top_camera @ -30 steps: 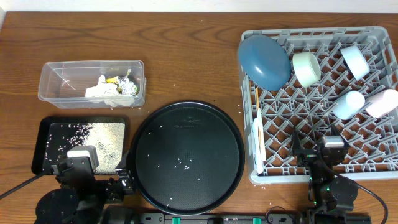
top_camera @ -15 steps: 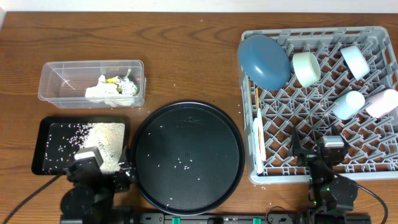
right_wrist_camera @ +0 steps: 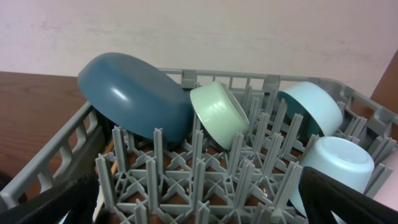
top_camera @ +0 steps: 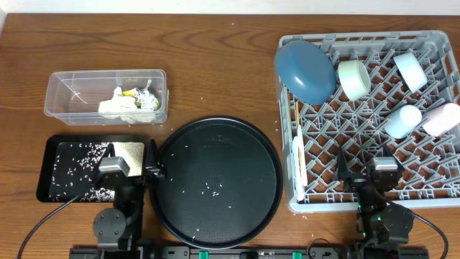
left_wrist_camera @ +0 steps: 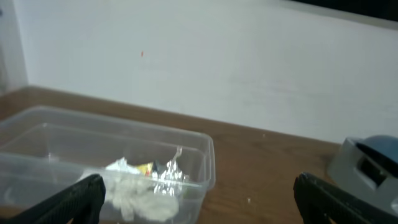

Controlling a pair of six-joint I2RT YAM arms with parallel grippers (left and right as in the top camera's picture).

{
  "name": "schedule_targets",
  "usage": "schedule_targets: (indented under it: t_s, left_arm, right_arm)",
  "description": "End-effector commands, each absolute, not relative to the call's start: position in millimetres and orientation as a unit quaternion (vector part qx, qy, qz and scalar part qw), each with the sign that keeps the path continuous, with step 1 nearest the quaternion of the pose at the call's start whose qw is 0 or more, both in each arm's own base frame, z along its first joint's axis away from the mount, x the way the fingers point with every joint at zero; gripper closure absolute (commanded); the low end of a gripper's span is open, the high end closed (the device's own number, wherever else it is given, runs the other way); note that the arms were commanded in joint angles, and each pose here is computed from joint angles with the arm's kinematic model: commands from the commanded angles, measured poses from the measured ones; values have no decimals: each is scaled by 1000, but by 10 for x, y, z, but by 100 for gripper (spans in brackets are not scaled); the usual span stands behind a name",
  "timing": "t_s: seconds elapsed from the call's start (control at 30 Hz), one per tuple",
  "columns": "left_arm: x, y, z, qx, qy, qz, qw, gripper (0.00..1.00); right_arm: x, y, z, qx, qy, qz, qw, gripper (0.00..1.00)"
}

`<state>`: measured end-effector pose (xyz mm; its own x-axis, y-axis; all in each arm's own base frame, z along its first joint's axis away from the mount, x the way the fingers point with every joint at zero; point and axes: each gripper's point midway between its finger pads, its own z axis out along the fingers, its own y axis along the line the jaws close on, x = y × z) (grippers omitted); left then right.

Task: Sort waste into correct bins and load items into the dishwasher rack

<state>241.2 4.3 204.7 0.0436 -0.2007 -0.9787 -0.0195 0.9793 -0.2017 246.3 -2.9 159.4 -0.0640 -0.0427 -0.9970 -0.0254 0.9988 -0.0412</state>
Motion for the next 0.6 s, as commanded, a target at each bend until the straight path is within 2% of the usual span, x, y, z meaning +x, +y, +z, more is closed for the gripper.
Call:
schedule_targets:
  t_s: [0.0,0.13,0.23,0.57]
  left_arm:
    - [2449,-1,1958,-39,682,-41,729,2]
    - [2467,-28,1702,-30,713,-40,700,2]
    - [2436,-27,1354,-34,761,-38,647,2]
    - [2441,-28,1376,-33,758,-39,651,2]
  right_arm:
    - [2460,-18,1595,-30,728,-8,685,1]
    - [2460,-18,1595,-30,728,-8,685,1]
    - [2460,-18,1595,-30,728,-8,685,1]
    - [2460,-18,1595,-30,728,-8,685,1]
